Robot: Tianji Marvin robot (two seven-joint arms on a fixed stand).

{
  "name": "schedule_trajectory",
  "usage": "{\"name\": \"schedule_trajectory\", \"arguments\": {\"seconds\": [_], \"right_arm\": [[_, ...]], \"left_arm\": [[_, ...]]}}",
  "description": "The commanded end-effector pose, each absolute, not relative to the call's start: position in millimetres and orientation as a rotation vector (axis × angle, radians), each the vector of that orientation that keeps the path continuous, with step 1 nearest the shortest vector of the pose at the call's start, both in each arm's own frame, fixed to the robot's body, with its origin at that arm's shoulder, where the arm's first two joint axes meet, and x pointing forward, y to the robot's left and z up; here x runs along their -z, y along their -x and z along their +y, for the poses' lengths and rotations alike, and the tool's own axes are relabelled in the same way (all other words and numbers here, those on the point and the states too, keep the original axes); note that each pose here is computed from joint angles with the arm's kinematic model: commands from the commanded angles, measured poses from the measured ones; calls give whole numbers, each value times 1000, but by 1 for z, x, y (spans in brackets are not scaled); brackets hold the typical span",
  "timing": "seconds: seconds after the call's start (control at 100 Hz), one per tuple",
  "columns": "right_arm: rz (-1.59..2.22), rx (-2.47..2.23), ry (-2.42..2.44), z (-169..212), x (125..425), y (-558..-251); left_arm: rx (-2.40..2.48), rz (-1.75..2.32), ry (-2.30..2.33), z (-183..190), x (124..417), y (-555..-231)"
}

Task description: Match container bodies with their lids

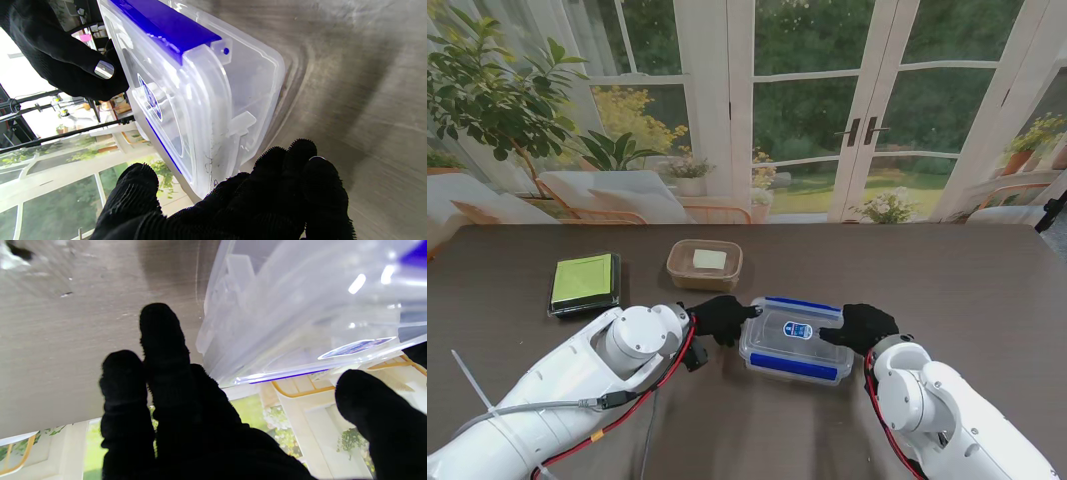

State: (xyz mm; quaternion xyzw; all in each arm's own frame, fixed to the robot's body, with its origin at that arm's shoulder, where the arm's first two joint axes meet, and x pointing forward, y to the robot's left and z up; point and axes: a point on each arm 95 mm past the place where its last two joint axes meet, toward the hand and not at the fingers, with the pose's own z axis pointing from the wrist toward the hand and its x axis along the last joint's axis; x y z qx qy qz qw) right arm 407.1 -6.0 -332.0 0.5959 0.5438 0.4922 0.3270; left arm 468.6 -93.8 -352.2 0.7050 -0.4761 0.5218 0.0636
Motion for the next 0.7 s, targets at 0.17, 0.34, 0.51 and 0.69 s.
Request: {"name": "schedule_trajectory", "arguments": {"seconds": [0.17, 0.34, 0.51, 0.69], "right_arm": [[1452, -1399, -1595, 22, 338, -411], [1406, -1430, -1605, 20, 338, -416], [1374, -1466, -1621, 18, 337, -414], [1361, -1499, -1624, 19, 332, -408]], "left_arm": [[-1594, -1430, -1973, -142, 332, -478], [-1595, -1432, -1958, -146, 331, -484], [-1593, -1443, -1949, -147, 330, -482], [-1604, -1451, -1929, -148, 325, -479]]}}
